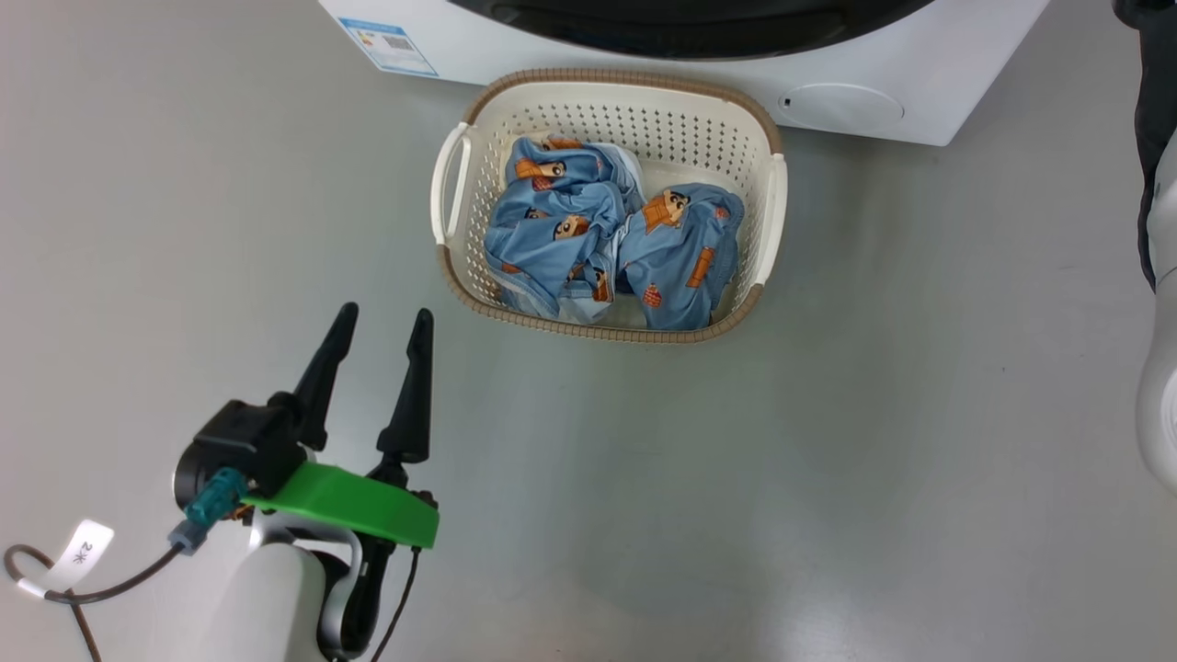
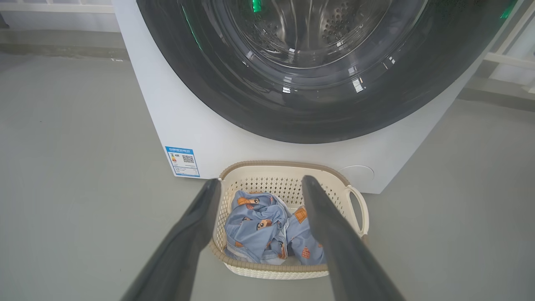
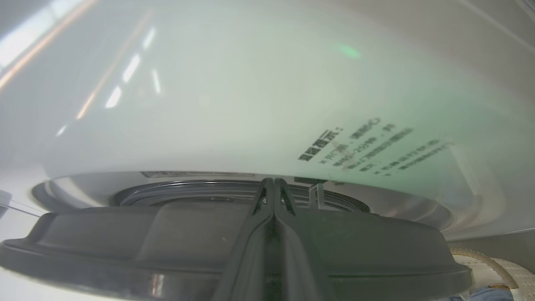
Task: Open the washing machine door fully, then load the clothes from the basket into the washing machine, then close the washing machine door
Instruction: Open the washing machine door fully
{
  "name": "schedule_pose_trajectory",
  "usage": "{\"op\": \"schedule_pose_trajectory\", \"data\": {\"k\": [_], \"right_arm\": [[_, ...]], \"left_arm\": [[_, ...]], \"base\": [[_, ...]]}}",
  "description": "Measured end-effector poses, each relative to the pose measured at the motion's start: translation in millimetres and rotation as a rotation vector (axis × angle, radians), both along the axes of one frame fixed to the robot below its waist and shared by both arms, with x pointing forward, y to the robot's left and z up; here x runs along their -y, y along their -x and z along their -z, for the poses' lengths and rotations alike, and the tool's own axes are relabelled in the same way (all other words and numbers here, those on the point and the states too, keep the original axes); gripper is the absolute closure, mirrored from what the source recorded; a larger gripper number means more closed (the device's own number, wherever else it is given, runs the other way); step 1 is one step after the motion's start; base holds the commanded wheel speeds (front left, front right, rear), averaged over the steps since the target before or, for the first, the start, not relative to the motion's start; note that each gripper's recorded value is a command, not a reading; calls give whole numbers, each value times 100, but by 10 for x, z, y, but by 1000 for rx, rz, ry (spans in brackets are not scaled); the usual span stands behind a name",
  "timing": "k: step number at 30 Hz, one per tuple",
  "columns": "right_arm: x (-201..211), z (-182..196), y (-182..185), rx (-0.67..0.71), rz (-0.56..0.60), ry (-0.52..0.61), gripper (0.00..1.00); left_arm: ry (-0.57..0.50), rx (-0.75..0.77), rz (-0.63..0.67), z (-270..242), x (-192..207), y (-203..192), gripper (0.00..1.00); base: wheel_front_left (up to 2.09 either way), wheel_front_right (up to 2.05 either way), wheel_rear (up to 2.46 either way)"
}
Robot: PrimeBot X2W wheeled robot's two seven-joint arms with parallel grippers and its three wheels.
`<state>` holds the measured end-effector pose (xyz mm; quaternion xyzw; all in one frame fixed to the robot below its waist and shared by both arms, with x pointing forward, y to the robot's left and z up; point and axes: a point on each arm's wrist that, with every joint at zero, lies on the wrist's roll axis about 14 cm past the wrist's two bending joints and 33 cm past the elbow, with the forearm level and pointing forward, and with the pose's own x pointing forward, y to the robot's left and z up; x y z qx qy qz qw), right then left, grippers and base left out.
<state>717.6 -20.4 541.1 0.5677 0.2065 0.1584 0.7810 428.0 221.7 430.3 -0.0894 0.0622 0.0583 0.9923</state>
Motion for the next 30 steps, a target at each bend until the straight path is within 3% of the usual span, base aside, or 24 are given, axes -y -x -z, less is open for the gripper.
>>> {"op": "schedule_pose_trajectory", "data": {"k": [30], "right_arm": [[-115, 78, 278, -79, -239, 41, 100]], "left_arm": [[-3, 41, -1, -134, -8, -27, 0]], "base": [[0, 0, 0]]}}
